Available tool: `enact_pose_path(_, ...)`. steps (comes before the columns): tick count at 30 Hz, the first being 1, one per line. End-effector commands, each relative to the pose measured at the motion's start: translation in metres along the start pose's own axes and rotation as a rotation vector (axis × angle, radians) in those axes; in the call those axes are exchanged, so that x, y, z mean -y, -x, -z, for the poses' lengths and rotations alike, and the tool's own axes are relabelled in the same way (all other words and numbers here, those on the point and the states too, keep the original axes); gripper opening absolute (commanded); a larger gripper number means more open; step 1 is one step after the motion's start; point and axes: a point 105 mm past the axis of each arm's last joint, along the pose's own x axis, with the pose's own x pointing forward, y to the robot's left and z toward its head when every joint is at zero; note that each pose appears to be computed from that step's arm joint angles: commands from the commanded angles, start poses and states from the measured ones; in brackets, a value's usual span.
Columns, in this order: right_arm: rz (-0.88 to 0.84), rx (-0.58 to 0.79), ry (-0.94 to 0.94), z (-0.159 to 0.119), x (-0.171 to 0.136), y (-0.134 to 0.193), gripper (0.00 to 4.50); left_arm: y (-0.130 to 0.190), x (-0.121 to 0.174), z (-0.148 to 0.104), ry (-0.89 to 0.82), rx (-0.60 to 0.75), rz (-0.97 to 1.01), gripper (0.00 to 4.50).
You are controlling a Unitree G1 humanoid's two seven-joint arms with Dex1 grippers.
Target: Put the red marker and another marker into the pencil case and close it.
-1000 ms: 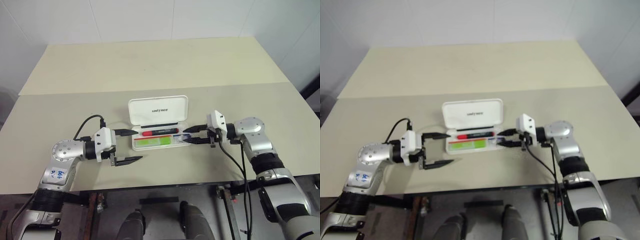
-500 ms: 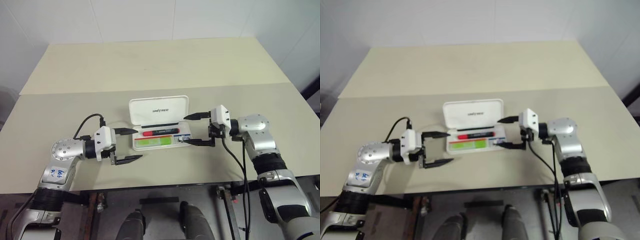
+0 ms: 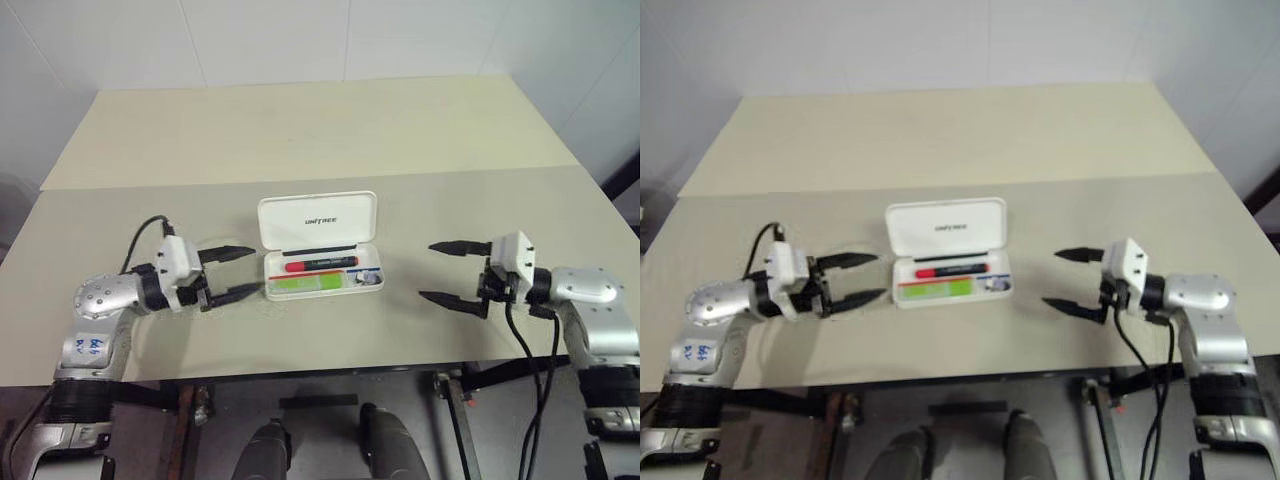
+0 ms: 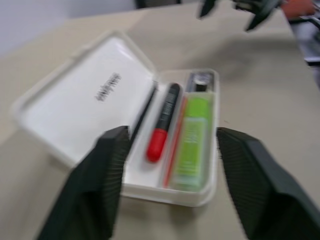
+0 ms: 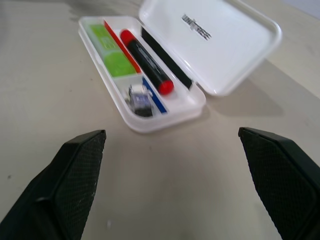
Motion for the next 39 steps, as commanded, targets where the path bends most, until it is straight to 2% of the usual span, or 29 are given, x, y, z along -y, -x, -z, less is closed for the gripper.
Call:
enact_pose_path(1,0.037,0.022,0.043,-0.013,0.003,0.005,4.5,0.002,-0.004,-0.009,0.023,0.07,-0.041,1.55)
enact_pose_path(5,0.05,0.02,0.049,-0.013,0.003,0.004,4.5,-0.001,-0.006,-0.012,0.016,0.081,-0.064,0.13)
enact_pose_path(6,0.052,0.02,0.049,-0.013,0.004,0.005,4.5,-0.001,-0.007,-0.012,0.015,0.084,-0.07,0.06)
enact_pose_path(9,0.052,0.019,0.051,-0.013,0.004,0.003,4.5,-0.001,-0.014,-0.013,0.003,0.085,-0.126,0.06)
enact_pose_path(15,0.053,0.016,0.054,-0.012,0.004,0.002,4.5,0.003,-0.043,-0.002,0.054,0.061,-0.395,0.06)
enact_pose_path(20,0.056,0.016,0.053,-0.008,0.005,0.002,4.5,0.001,-0.058,0.006,0.09,0.019,-0.505,0.06)
enact_pose_path(23,0.058,0.018,0.054,-0.005,0.006,0.001,4.5,-0.005,-0.071,0.019,0.139,-0.039,-0.552,0.06)
enact_pose_path(31,0.064,0.026,0.058,-0.001,0.007,0.001,4.5,-0.05,-0.093,0.032,0.284,-0.072,-0.519,0.06)
enact_pose_path(36,0.067,0.031,0.062,-0.001,0.004,-0.001,4.5,-0.064,-0.095,0.029,0.304,-0.044,-0.488,0.06)
enact_pose_path(39,0.072,0.035,0.065,-0.004,0.002,-0.002,4.5,-0.068,-0.086,0.026,0.276,-0.03,-0.398,0.06)
